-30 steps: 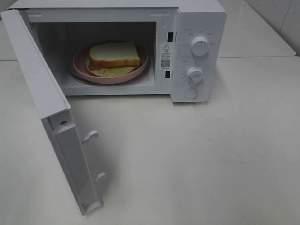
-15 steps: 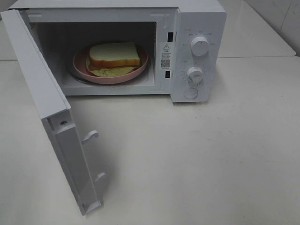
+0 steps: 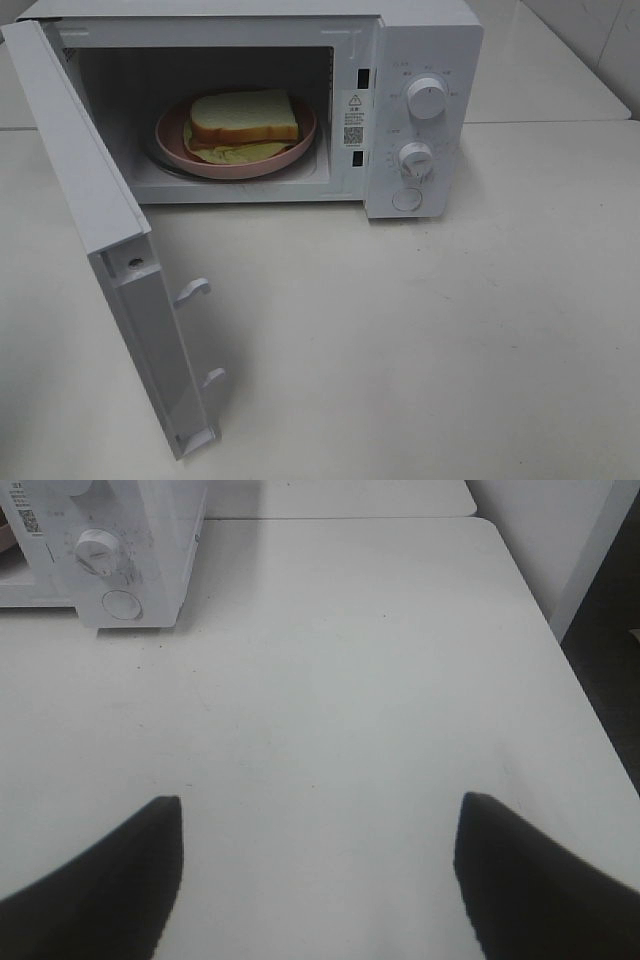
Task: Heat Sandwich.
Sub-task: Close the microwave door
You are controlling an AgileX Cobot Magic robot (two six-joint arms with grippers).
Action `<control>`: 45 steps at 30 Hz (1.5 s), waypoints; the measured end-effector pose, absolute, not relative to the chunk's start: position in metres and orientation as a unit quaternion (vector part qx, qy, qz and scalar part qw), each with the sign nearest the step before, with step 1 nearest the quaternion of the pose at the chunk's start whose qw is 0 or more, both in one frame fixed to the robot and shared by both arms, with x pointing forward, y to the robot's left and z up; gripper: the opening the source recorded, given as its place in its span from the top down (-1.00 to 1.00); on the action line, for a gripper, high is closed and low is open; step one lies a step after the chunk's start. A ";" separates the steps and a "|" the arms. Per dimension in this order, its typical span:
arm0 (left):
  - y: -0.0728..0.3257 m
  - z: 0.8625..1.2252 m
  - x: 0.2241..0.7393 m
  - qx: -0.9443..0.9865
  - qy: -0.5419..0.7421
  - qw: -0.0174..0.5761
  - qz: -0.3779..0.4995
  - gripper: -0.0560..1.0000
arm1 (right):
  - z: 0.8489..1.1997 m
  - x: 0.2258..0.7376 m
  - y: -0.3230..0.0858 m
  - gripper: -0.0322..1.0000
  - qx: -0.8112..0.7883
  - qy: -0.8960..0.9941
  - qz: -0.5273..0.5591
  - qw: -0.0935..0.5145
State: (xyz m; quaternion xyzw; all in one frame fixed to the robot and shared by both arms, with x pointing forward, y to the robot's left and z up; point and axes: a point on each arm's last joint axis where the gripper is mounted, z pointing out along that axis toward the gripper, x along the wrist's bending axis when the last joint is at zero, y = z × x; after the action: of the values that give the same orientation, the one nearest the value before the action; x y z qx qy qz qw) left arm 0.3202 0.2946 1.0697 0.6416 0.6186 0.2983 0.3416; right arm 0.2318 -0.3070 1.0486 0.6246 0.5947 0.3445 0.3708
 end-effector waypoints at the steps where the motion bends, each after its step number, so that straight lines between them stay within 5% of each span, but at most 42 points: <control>1: 0.295 1.063 0.330 0.644 0.619 0.334 0.300 0.89 | 1.049 0.232 -0.307 -0.48 0.625 0.595 0.344 0.371; 15: 0.293 1.011 0.386 0.618 0.586 0.383 0.359 0.89 | 1.049 0.232 -0.307 -0.47 0.625 0.595 0.344 0.371; 45: 0.272 0.967 0.465 0.607 0.478 0.500 0.391 0.89 | 1.049 0.232 -0.307 -0.45 0.625 0.595 0.344 0.371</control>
State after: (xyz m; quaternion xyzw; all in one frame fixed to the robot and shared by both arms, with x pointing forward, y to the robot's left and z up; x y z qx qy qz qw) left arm 0.4648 0.2717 0.9669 0.6074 0.4778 0.3908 0.5000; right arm 0.2318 -0.3070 1.0486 0.6246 0.5947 0.3445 0.3708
